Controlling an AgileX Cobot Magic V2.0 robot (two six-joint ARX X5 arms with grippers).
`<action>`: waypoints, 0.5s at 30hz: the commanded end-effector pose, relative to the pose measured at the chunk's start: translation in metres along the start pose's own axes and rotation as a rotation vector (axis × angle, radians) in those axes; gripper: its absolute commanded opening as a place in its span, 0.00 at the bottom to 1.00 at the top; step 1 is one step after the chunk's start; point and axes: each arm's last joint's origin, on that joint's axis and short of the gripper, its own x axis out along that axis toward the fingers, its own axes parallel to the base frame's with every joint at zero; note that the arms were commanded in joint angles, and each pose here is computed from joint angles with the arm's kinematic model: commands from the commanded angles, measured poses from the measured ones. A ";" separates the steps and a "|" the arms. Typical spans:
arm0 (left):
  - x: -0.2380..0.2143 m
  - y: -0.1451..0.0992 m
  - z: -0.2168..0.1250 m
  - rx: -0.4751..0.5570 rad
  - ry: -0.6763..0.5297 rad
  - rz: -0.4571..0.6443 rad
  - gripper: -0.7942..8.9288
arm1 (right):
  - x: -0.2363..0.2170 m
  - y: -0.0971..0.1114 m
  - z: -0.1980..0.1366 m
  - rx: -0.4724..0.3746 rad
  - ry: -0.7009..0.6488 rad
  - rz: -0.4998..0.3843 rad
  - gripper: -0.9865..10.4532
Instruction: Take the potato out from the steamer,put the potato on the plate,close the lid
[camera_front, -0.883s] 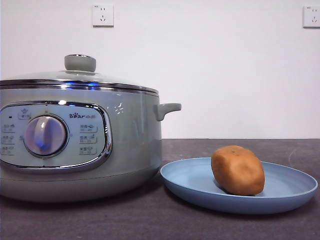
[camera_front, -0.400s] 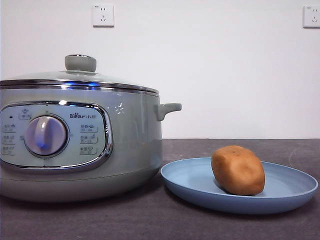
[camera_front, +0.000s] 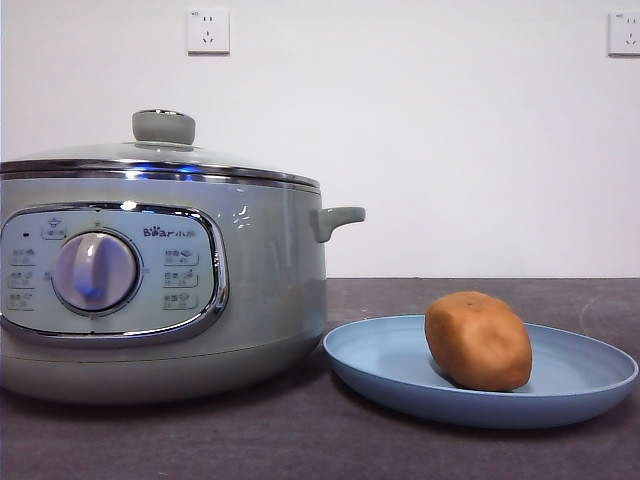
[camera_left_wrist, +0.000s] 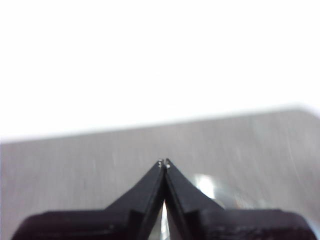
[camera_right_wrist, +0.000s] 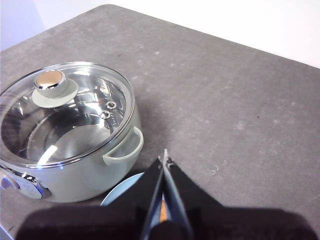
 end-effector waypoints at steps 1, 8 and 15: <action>0.011 0.004 -0.036 -0.027 -0.039 0.021 0.08 | -0.001 0.000 0.001 0.008 -0.008 -0.001 0.09; 0.026 0.015 -0.122 -0.106 -0.081 0.068 0.08 | -0.001 0.000 0.001 0.008 -0.008 -0.002 0.09; 0.038 0.022 -0.194 -0.133 -0.186 0.074 0.08 | -0.001 0.000 0.001 0.008 -0.008 -0.002 0.09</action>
